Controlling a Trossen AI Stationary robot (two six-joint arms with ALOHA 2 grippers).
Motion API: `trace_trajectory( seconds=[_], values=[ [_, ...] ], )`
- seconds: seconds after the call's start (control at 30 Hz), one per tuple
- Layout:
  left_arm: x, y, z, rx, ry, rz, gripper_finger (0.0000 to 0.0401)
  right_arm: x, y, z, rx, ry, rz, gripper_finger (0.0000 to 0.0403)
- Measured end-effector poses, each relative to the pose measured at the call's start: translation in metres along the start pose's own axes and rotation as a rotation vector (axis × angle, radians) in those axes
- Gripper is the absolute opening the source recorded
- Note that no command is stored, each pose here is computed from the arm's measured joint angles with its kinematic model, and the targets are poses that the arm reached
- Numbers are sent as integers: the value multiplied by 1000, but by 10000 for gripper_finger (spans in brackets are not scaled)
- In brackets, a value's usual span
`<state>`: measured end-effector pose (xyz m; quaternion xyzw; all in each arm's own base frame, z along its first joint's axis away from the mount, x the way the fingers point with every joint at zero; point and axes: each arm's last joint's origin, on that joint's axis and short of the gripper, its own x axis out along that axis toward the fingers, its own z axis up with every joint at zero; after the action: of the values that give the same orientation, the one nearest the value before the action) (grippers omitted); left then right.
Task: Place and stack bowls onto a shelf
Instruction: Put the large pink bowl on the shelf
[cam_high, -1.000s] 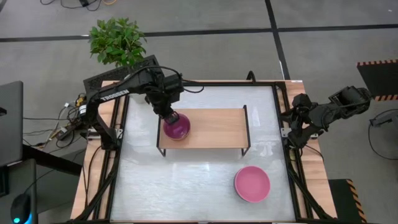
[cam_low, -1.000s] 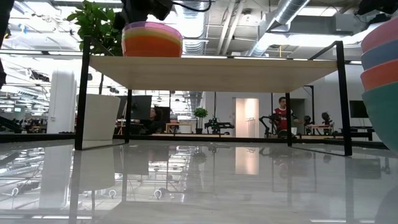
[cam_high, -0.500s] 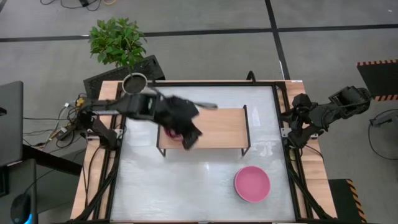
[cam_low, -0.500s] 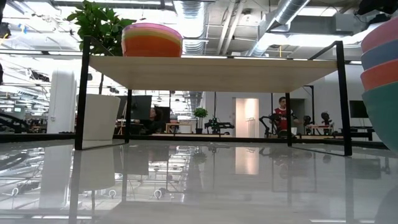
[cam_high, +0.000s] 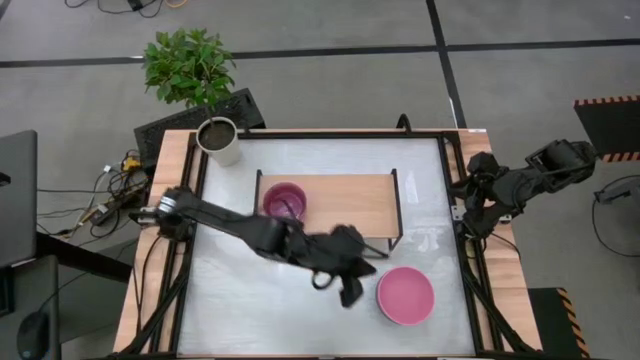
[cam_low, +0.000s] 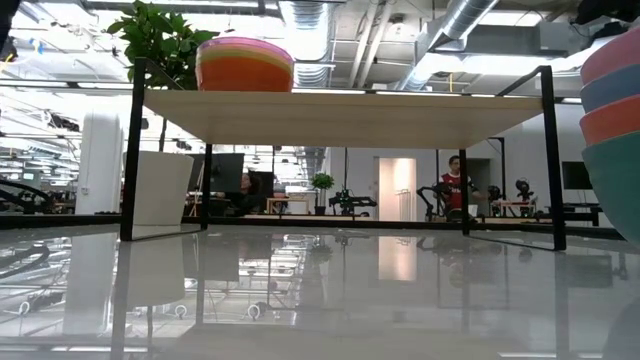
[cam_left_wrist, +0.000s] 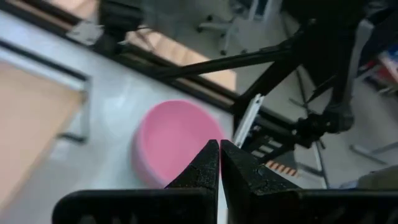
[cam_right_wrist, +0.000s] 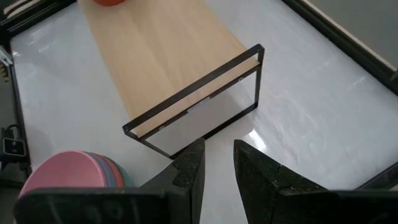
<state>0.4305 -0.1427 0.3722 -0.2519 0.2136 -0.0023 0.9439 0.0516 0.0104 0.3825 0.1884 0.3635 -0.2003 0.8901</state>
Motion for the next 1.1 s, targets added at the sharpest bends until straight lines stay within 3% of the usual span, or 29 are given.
trace_trajectory(
  seconds=[0.17,0.4,0.6,0.77,1.1],
  values=[
    [50,0,-28,-48,-51,-18,0,1,1,0,-7,2,-4,113],
    [95,17,-62,-89,-74,99,0,1,1,0,-9,3,-5,113],
    [100,20,-74,-39,-124,235,0,1,1,0,-8,1,-4,113],
    [99,15,-78,21,-110,229,7,1,1,0,12,1,-4,113],
    [101,18,-88,104,-9,228,114,1,1,0,60,0,-5,113]
  ],
)
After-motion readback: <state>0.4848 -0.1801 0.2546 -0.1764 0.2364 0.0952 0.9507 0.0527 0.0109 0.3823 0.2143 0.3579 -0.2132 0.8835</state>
